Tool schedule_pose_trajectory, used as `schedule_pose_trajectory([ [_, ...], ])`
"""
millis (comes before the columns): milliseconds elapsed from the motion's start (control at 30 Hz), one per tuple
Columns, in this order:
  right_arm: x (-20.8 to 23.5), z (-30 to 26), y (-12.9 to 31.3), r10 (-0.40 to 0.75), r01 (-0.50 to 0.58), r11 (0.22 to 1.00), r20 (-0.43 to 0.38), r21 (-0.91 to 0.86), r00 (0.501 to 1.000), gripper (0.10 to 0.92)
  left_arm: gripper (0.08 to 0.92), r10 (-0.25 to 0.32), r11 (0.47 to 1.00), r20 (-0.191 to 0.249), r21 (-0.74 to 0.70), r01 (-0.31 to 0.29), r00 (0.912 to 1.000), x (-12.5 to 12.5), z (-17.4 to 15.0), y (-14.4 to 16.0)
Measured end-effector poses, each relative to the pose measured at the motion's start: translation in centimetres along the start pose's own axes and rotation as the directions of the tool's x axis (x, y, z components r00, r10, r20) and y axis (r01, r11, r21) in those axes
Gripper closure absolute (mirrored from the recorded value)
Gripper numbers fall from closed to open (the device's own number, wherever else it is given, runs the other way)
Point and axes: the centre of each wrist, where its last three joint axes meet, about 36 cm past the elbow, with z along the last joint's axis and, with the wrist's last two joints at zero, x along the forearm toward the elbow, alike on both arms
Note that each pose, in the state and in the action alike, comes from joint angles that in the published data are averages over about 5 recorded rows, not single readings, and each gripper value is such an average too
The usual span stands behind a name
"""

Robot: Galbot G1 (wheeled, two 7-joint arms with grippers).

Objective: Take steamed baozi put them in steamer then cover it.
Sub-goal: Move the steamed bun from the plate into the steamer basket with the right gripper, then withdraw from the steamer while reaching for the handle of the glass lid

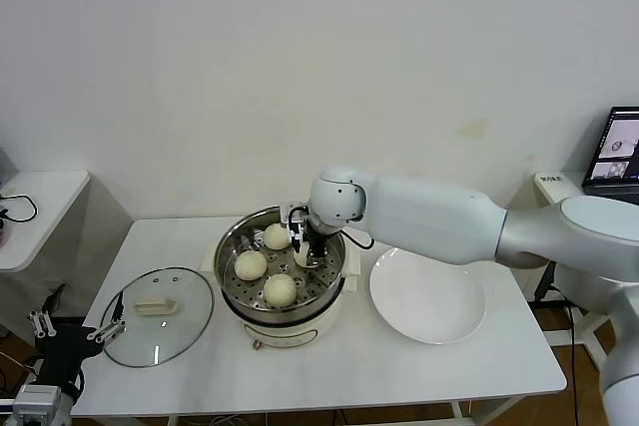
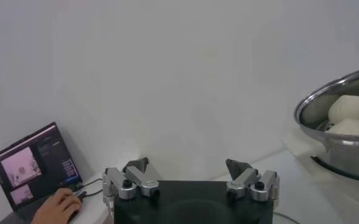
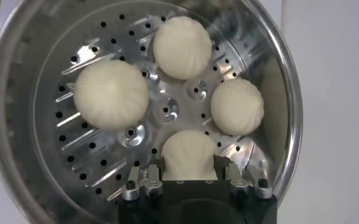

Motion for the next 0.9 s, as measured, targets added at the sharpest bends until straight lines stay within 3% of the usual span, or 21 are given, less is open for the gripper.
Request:
schedule_pose_trajectory([
  [233,1.5,0.0,-0.5,0.012,-0.012,1.000,0.013,-0.003,1.000,0.245,0.177,-0.001,1.000,0.002,0.001,0.001,1.0000,0.0,-0.1,0.0],
  [333,2.6,0.2,-0.9,0.023,-0.023,1.000,0.029,-0.012,0.999,0.207,0.177,-0.001,1.000,0.003,0.002,0.001,1.0000,0.0,-0.1,0.0],
  [667,6.1,2.7,-0.2,0.150,-0.130,0.983,0.169,-0.127,0.974,0.199,0.177,-0.008,1.000,0.005,0.013,0.008,1.0000,-0.1,0.2,0.0],
  [900,6.5,6.5,3.2,0.373,-0.289,0.915,0.318,-0.283,0.872,0.199,0.177,-0.012,1.000,0.014,0.025,0.012,0.9998,-0.2,0.3,-0.3],
])
